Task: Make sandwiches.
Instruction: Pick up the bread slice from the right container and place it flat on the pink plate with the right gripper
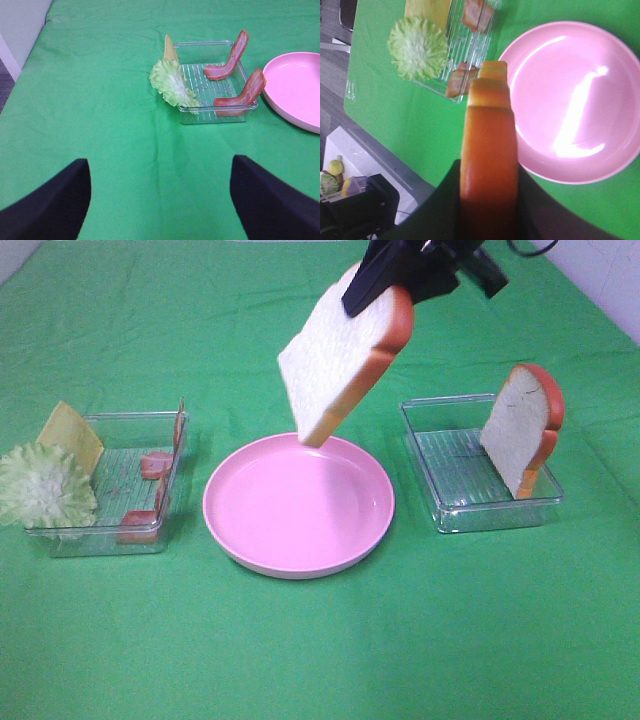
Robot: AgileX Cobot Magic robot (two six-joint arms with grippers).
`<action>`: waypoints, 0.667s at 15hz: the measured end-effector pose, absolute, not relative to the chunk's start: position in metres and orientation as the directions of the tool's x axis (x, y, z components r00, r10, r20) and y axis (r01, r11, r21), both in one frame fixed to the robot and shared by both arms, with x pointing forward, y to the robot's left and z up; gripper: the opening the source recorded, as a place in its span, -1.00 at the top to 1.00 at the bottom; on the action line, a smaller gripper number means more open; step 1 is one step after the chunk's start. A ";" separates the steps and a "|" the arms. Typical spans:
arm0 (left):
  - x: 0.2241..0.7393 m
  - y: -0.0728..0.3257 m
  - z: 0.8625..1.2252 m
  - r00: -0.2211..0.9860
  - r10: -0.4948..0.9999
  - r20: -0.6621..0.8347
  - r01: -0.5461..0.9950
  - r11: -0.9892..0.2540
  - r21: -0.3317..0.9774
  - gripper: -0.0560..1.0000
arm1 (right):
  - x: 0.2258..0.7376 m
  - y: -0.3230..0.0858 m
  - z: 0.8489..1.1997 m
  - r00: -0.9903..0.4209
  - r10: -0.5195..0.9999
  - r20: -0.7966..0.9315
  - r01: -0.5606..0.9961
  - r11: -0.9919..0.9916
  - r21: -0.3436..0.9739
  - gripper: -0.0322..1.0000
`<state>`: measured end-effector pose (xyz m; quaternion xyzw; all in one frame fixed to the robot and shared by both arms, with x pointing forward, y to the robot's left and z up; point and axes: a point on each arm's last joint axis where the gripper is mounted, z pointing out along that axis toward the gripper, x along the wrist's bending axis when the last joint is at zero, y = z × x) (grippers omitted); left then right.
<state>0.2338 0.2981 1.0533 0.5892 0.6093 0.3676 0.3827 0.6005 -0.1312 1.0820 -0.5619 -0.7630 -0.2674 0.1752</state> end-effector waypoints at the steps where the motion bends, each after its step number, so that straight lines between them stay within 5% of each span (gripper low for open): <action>1: 0.234 0.298 1.053 -0.013 0.999 -0.033 0.437 0.035 0.899 -0.49 | 0.600 -0.125 1.062 -0.269 0.748 0.607 0.963 0.202 0.179 0.59; 10: 0.234 0.298 1.053 -0.013 0.999 -0.033 0.437 0.035 0.899 -0.49 | 0.624 -0.098 0.932 -0.043 0.578 0.815 0.995 0.095 -0.015 0.59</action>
